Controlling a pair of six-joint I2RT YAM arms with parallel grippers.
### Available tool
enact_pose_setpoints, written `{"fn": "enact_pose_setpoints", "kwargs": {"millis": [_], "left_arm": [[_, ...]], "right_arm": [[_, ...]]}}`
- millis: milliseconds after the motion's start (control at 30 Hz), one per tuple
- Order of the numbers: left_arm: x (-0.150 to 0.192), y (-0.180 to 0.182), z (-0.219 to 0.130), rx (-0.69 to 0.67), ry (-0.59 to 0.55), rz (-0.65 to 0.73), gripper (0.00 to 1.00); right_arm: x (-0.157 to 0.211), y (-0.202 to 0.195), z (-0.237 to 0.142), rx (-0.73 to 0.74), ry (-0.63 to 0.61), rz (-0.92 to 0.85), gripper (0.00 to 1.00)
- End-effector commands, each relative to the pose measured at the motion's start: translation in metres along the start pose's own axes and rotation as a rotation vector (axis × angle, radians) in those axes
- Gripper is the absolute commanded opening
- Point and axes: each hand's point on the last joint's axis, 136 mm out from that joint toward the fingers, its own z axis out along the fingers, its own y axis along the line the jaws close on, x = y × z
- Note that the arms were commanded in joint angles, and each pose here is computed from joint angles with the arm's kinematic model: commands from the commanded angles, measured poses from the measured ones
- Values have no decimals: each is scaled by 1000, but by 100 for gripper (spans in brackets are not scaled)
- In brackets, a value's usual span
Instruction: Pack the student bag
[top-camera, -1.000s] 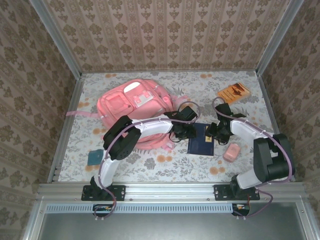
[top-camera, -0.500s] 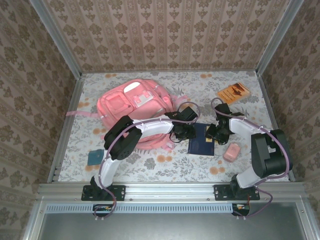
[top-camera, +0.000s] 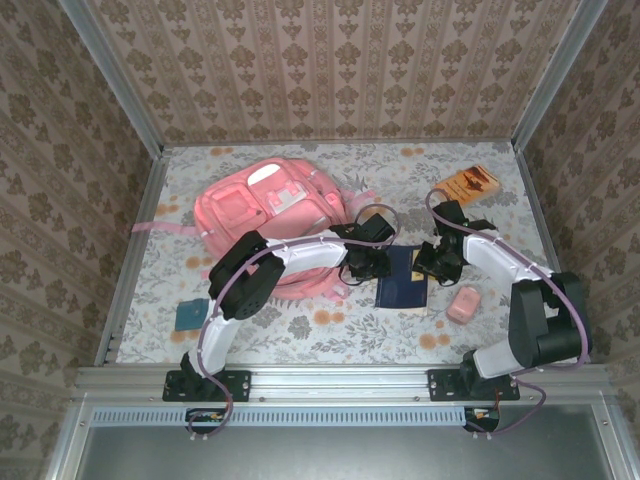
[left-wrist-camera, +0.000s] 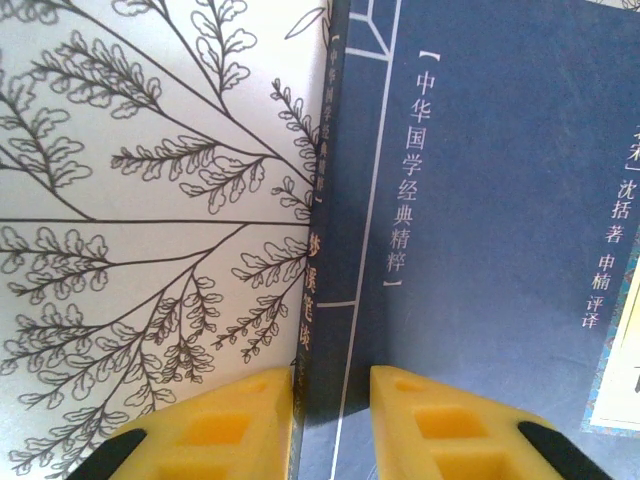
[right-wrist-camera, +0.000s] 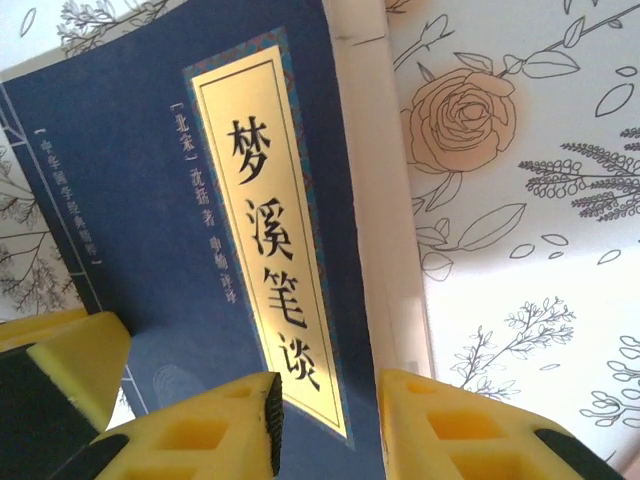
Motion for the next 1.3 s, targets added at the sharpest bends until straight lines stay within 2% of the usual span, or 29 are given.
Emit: {"fn": "enact_pose_setpoints", "kwargs": {"millis": [0, 300, 400, 600, 733, 900, 1067, 1133, 1267], "left_arm": [[6, 0, 8, -10, 22, 0, 26], [6, -2, 4, -2, 19, 11, 26], [-3, -15, -12, 36, -8, 98, 32], [-32, -28, -73, 75, -89, 239, 48], [-49, -19, -104, 122, -135, 221, 61], [-62, -9, -142, 261, -185, 169, 74], [-64, 3, -163, 386, -196, 115, 88], [-63, 4, -170, 424, -196, 109, 100], [-61, -2, -185, 545, -190, 97, 100]], "right_arm": [[2, 9, -13, -26, -2, -22, 29], [4, 16, -12, -62, 16, -26, 10], [1, 12, -16, -39, -8, -27, 0], [-8, 24, -45, -106, -104, -60, 0], [-7, 50, -70, -245, -125, -105, 0], [1, 92, -104, -472, -103, -167, 0], [6, 126, -141, -664, -93, -215, 0], [9, 139, -156, -743, -90, -237, 0], [10, 161, -182, -874, -88, -282, 0]]}}
